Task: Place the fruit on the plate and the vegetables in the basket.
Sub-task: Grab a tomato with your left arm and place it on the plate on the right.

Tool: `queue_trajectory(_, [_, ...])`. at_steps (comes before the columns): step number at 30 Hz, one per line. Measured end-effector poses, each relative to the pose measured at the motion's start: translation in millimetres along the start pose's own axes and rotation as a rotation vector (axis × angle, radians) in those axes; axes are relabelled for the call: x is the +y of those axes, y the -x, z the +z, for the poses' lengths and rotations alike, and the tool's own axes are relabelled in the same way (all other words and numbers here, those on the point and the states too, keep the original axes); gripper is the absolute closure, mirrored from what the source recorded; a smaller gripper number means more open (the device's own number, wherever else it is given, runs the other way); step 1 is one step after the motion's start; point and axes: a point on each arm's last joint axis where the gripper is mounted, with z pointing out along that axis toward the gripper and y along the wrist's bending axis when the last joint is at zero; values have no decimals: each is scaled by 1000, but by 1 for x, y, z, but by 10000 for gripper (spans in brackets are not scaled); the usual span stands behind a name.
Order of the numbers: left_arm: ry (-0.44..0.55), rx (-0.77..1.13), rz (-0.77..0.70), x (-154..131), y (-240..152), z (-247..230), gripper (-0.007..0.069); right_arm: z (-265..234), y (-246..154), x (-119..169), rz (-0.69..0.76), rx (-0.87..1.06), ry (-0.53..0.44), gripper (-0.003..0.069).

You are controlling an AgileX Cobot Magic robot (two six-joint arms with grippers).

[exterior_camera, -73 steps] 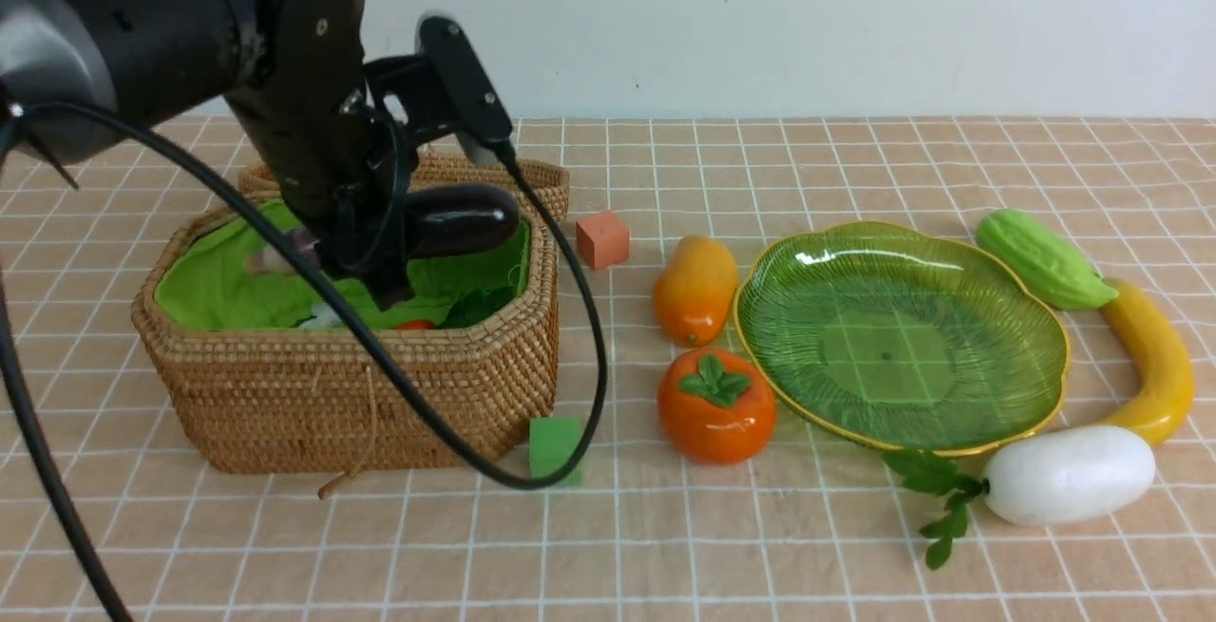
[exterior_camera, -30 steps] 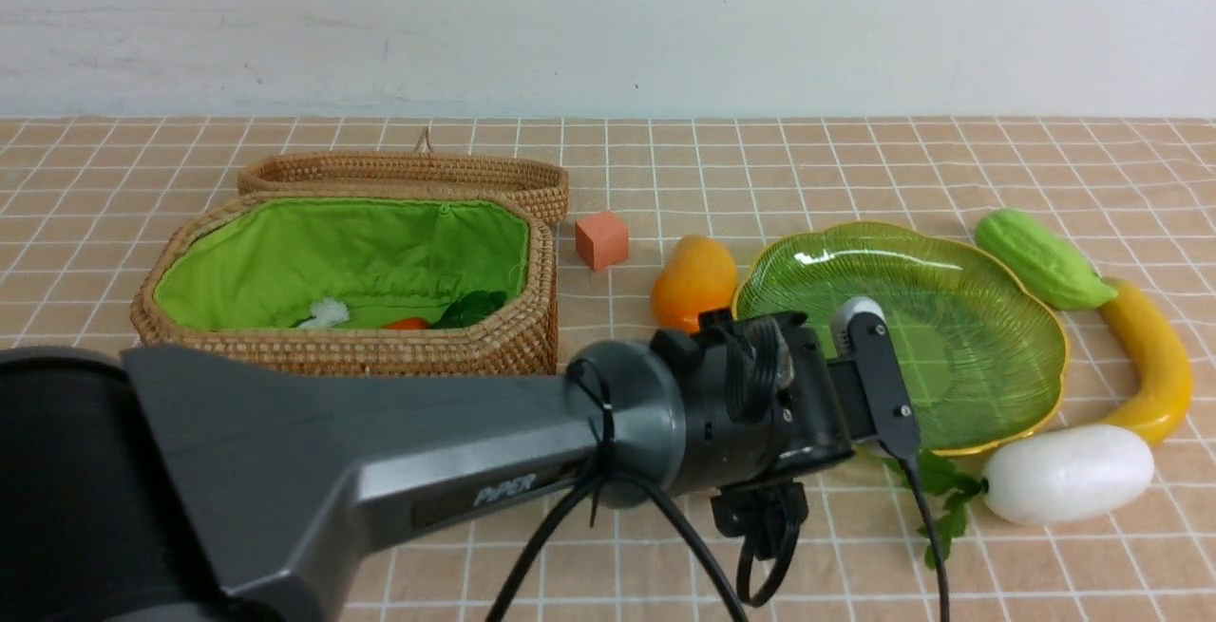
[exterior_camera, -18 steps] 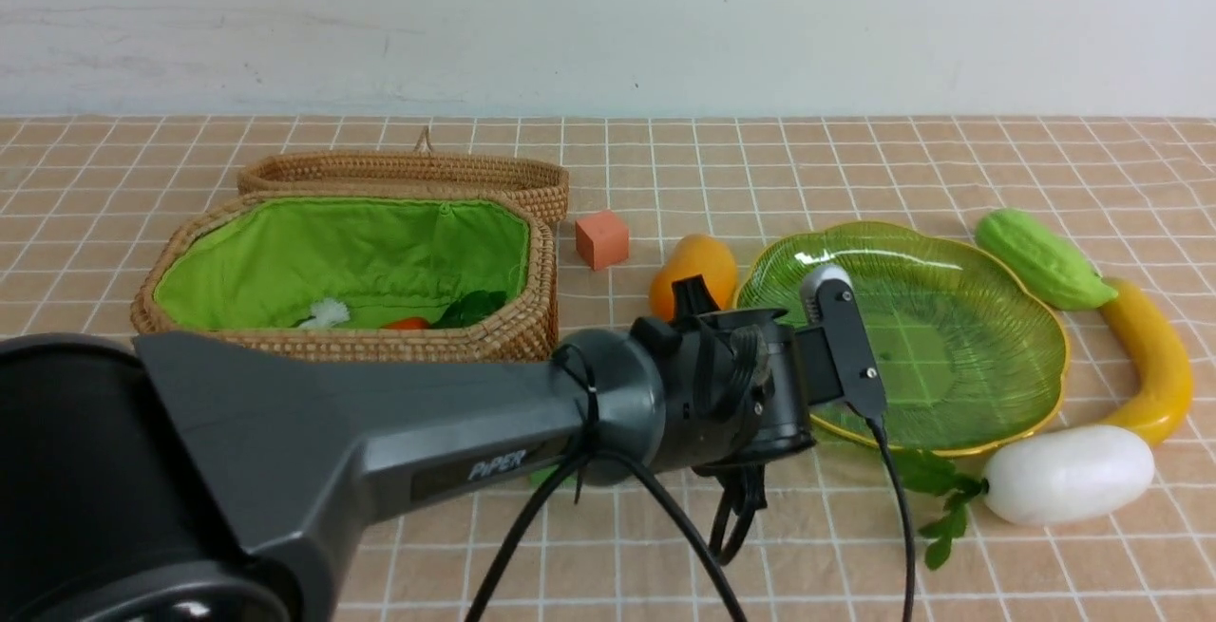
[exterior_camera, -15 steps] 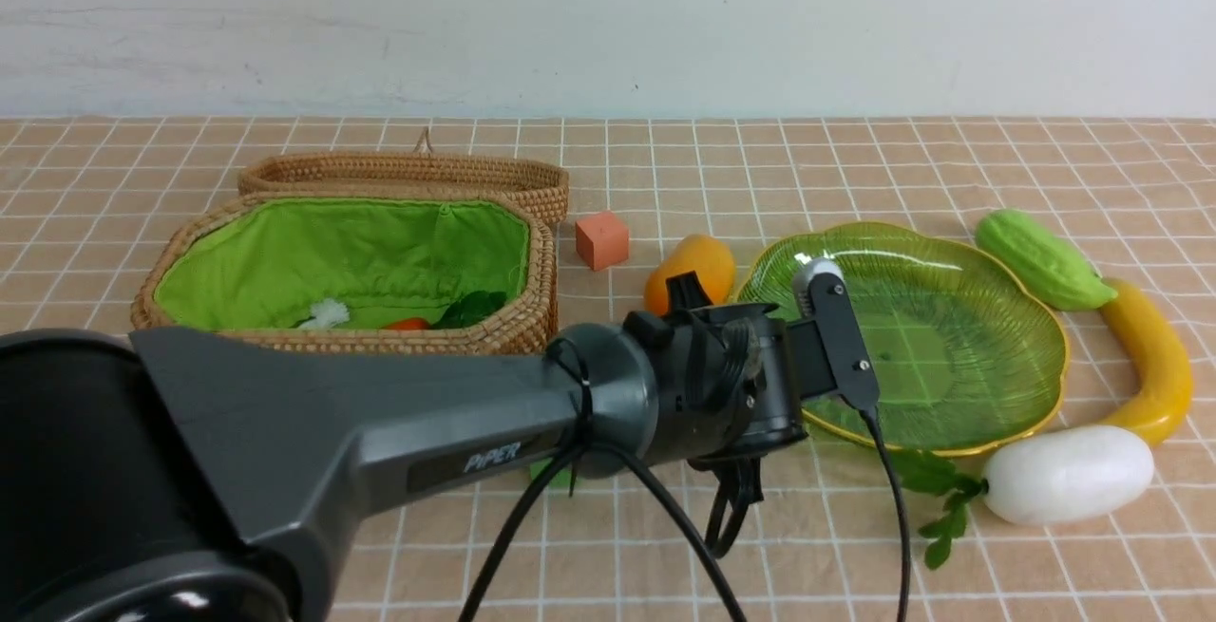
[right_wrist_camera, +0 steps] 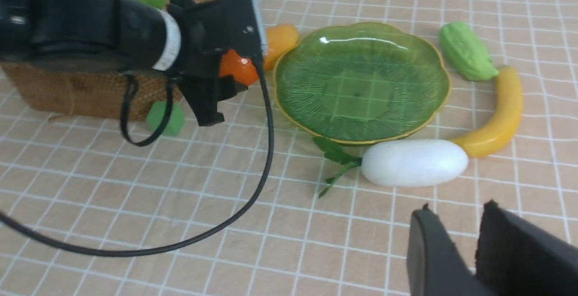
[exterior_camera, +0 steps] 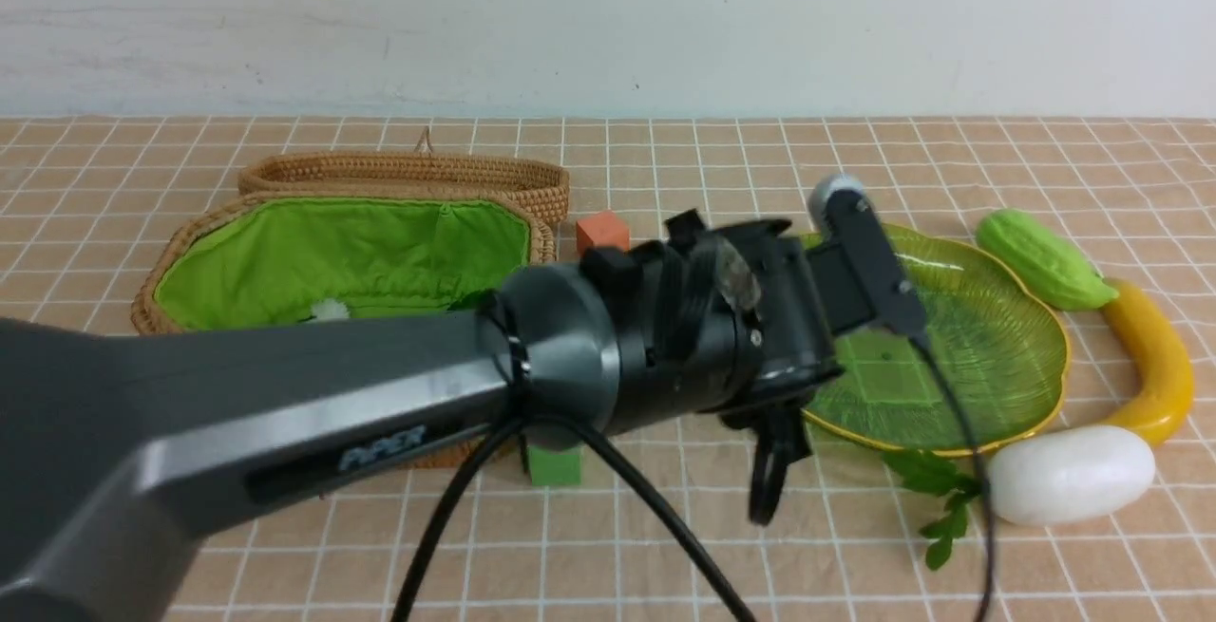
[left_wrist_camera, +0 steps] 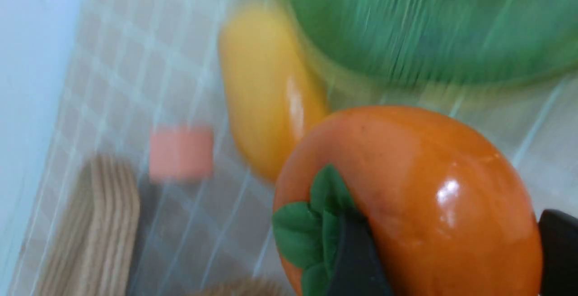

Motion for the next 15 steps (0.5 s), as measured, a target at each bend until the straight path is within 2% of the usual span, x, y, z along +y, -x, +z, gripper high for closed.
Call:
queue_trajectory(4, [-82, -163, -97, 4, 33, -2, 168, 0, 2, 0, 15, -21, 1, 484])
queue_trajectory(7, [-114, -223, -90, 0, 53, 22, 168, 0, 2, 3, 27, -20, 29, 484])
queue_trajectory(15, [-159, -201, -116, -22, 49, 92, 169, 0, 0, 6, 39, 4, 66, 484])
